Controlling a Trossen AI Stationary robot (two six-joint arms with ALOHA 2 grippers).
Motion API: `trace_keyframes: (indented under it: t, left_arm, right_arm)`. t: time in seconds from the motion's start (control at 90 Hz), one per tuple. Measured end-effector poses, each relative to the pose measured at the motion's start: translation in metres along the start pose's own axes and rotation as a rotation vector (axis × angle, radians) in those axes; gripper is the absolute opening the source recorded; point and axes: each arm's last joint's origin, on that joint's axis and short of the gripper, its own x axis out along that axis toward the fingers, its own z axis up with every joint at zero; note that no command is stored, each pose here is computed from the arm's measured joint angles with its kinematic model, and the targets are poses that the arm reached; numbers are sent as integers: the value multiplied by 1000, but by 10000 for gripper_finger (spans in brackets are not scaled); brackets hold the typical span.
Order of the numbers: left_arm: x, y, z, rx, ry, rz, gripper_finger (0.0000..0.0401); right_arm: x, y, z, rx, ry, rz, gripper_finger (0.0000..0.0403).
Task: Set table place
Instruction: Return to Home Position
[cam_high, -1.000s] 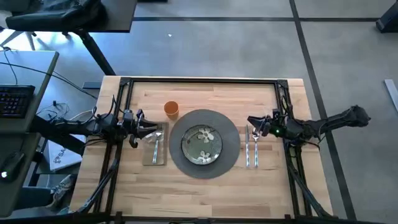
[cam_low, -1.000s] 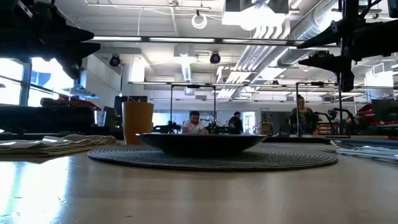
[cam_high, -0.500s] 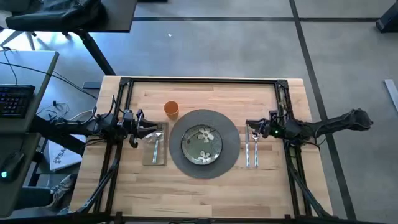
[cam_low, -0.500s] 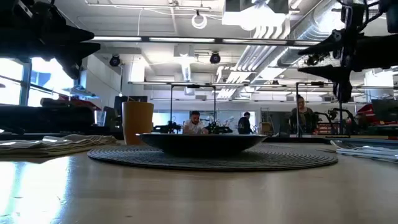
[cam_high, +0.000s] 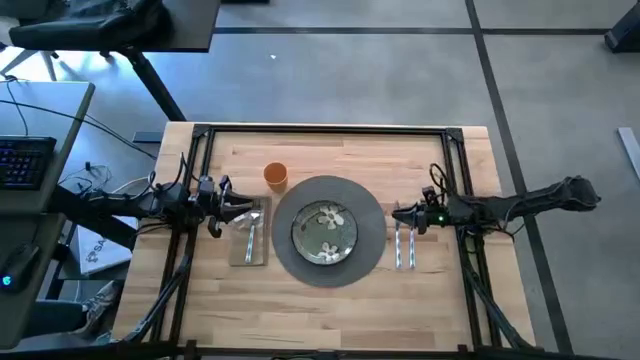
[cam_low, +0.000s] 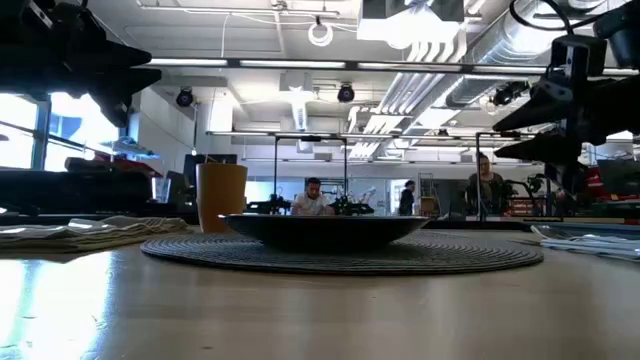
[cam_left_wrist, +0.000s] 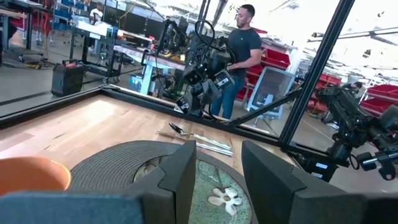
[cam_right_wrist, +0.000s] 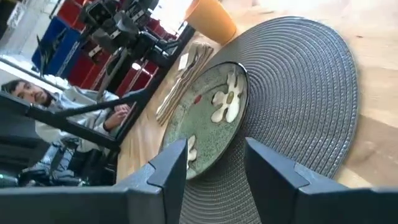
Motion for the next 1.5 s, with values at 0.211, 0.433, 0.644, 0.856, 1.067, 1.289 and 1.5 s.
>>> trace_keyframes:
  t: [0.211,0.433,0.644,0.856,1.067,1.289,1.5]
  left_arm:
    - [0,0,0,0,0,0,111]
    - [0,0,0,0,0,0,111]
    - [0,0,0,0,0,0,111]
    - [0,0,0,0,0,0,111]
    - [0,0,0,0,0,0,111]
    - [0,0,0,0,0,0,111]
    - [0,0,0,0,0,1,111]
  right_arm:
    - [0,0,1,-146,-27,-16,138]
    - [-2,12,15,-487,-231,-46,138]
    - [-4,14,26,-577,-148,-246,138]
    - [-23,26,48,-797,64,-474,138]
    - [-29,35,55,-728,60,-414,138]
    - [-27,38,55,-579,33,-332,138]
    - [-13,24,40,-455,-31,-226,138]
